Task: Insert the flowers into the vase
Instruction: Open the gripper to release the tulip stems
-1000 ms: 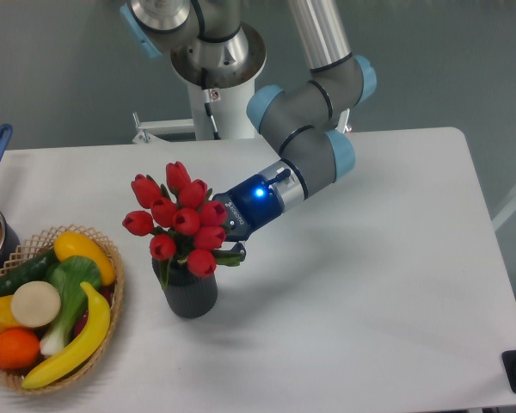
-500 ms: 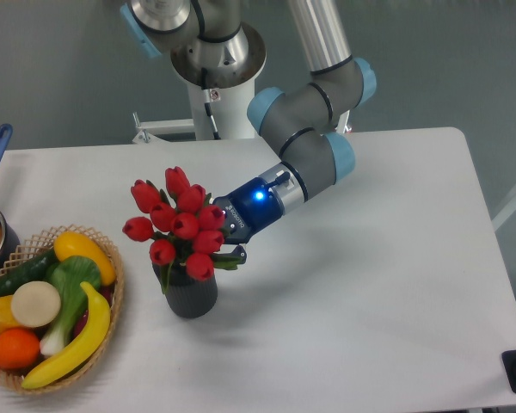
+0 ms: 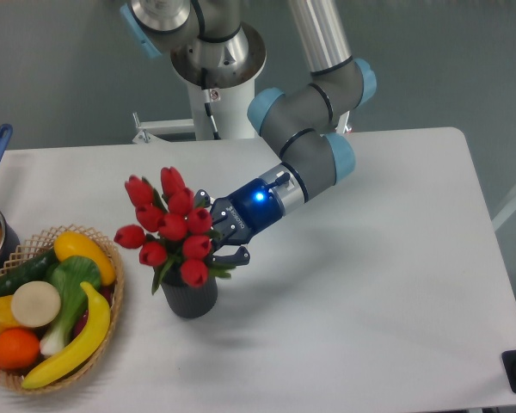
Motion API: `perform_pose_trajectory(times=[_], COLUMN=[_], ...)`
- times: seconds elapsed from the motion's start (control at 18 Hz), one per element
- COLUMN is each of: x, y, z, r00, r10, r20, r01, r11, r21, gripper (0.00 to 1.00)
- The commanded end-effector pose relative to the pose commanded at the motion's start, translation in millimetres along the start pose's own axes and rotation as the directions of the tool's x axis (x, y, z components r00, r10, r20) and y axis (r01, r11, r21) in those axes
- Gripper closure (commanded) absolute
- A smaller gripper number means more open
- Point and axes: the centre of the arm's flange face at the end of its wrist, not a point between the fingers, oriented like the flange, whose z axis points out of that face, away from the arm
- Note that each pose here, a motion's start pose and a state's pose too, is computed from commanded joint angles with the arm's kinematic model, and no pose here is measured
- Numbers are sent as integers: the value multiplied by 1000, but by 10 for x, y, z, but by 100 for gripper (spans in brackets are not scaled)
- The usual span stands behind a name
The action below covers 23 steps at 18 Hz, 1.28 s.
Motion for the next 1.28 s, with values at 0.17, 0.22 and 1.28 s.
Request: perform_pose_trajectory(times=[0.17,0.22,1.28], x=[-4,-4,73], y=[0,0,-95], z=[-8,-8,-92], r00=[1000,1000,997], r10=[2,1,70], r20=[2,2,19], r01=[-2,-1,-69], r11=[1000,1000,997], r21=[0,0,-38], gripper=[54,53,0])
